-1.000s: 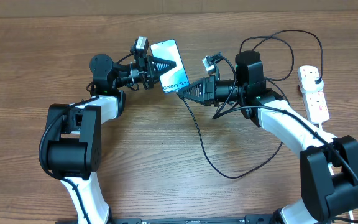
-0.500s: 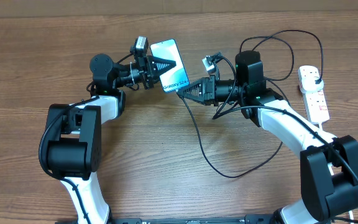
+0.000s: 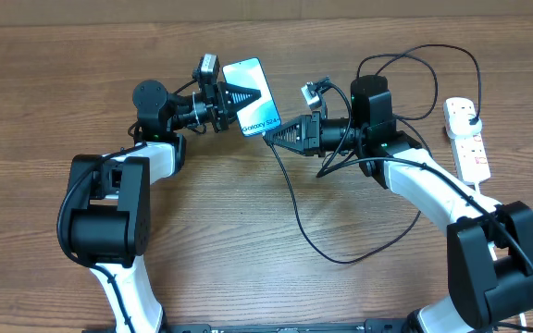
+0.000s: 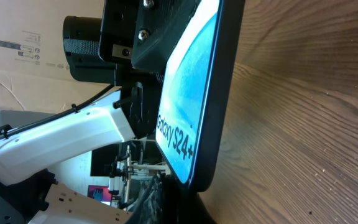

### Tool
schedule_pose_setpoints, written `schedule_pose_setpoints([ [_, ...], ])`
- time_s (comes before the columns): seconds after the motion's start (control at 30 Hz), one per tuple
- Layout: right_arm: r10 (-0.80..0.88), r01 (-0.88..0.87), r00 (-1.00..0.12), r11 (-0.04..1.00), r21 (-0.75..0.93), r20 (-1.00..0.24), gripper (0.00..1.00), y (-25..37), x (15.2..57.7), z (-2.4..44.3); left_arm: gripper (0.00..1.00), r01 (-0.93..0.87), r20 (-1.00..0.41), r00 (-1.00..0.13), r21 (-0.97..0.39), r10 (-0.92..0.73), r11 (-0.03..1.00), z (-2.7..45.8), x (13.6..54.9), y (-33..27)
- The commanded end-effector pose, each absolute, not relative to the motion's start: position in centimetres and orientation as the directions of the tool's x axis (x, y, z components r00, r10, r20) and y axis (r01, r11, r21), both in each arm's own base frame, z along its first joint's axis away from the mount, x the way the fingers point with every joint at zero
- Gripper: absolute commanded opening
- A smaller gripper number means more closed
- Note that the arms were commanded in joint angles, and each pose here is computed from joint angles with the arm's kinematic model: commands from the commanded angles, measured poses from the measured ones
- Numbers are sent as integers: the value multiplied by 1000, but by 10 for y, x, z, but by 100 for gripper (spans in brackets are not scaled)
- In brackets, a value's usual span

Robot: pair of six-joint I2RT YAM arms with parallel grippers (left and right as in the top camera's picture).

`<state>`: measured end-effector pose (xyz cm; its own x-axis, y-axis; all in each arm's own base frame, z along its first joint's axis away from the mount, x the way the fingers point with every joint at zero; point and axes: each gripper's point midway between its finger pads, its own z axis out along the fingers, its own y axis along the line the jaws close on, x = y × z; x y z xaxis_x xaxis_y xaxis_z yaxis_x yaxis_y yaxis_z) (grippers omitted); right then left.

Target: Plug charger to phone and switch on socket

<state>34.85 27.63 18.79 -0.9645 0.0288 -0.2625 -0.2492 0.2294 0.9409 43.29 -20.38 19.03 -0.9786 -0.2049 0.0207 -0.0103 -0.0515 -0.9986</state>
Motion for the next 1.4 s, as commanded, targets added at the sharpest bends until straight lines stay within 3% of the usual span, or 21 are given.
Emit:
schedule_pose_setpoints([
  [0.0,40,-277,-955,234,932,-294,4,277,350,194,4,14,-1,-976,-998,-218,-56,196,438,-202],
  [1.37,173,-185,-954,304,934,-245,4,272,373,188,4,0,11,-982,-998,-186,-56,196,432,-209],
])
